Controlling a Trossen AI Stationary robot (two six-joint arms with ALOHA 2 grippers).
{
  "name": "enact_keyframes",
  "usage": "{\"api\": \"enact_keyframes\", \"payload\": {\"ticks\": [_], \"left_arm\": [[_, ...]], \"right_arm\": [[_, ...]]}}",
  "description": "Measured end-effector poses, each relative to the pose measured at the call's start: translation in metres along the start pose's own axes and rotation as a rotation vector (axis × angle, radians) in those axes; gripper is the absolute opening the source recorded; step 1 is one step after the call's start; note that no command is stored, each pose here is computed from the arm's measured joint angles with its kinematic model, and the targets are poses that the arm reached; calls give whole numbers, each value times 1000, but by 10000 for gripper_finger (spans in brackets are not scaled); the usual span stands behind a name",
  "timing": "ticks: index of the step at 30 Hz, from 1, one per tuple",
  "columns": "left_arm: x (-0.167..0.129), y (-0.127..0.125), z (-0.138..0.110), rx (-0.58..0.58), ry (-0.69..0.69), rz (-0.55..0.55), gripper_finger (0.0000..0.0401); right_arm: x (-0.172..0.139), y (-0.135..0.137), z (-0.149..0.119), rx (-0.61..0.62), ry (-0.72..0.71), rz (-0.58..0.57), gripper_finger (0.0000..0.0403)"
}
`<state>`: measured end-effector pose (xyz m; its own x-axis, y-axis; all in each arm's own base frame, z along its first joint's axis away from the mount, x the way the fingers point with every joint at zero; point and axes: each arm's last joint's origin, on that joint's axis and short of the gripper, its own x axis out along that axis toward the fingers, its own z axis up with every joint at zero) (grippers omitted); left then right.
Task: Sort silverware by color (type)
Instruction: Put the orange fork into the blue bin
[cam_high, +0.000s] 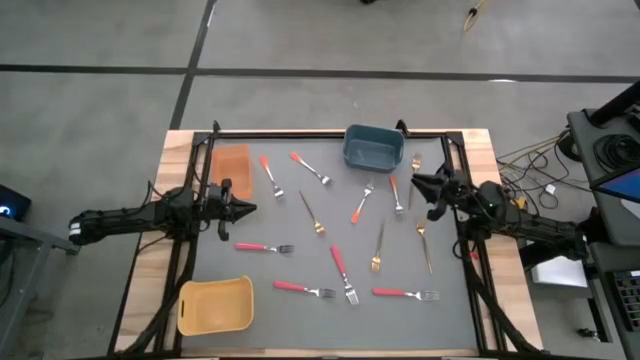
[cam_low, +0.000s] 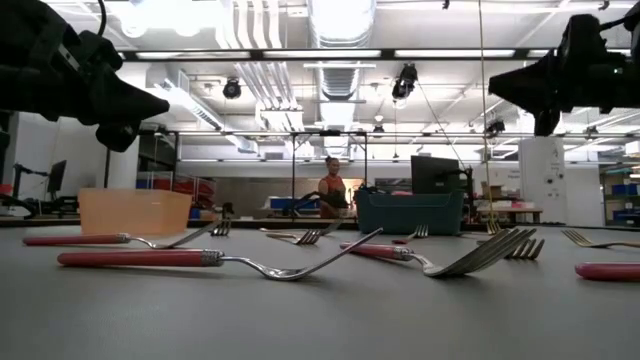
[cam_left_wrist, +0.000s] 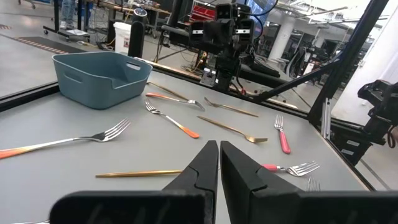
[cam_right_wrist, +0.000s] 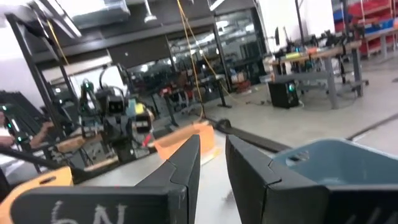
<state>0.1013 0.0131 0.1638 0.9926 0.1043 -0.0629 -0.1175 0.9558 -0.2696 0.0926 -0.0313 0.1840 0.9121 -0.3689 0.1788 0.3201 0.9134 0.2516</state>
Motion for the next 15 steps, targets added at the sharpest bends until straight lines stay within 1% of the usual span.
{"api": "enact_keyframes", "payload": {"ticks": [9, 15], "left_arm": [[0, 0, 0, 0, 0, 0, 0], [0, 0, 0, 0, 0, 0, 0]], "right_arm": [[0, 1, 3, -51, -35, 9, 68], [0, 1, 4, -49, -38, 10, 68]]}}
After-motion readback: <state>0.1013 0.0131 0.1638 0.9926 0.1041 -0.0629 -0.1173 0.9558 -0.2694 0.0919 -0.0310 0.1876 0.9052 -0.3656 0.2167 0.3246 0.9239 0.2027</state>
